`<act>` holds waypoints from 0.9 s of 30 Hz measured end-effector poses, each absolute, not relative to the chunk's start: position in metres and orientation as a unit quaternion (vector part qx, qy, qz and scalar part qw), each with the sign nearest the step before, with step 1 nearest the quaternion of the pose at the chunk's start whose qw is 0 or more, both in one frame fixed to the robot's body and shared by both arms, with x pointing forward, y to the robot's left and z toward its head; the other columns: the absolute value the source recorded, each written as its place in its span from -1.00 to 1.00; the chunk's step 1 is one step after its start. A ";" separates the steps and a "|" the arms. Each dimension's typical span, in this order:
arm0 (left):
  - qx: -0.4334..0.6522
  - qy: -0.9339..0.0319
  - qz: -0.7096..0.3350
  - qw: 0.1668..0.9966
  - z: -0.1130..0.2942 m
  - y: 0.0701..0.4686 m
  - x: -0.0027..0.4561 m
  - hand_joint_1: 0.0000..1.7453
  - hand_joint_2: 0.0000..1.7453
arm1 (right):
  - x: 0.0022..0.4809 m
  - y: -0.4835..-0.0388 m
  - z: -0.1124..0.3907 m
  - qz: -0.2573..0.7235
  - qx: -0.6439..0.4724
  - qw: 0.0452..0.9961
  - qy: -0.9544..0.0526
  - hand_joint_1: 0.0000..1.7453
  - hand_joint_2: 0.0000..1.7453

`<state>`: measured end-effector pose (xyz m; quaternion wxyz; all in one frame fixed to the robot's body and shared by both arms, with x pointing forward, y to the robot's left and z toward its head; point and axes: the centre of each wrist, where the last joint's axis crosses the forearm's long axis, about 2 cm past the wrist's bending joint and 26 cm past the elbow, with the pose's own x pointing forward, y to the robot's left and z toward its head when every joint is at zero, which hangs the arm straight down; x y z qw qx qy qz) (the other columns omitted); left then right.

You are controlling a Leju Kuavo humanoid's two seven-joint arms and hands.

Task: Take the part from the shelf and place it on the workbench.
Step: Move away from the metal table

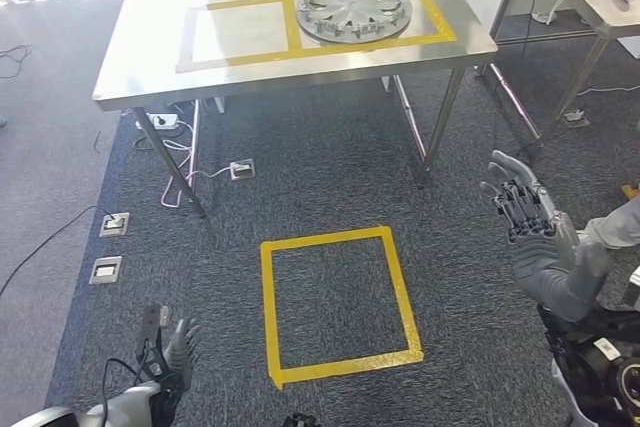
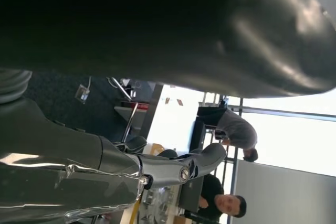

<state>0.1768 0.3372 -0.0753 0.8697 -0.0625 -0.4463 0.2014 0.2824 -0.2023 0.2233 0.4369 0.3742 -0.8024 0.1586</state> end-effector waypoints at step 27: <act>-0.061 -0.447 0.204 0.869 -0.075 0.338 0.177 -1.00 -1.00 | 0.292 -0.198 0.227 0.167 0.386 0.429 -0.799 -1.00 -1.00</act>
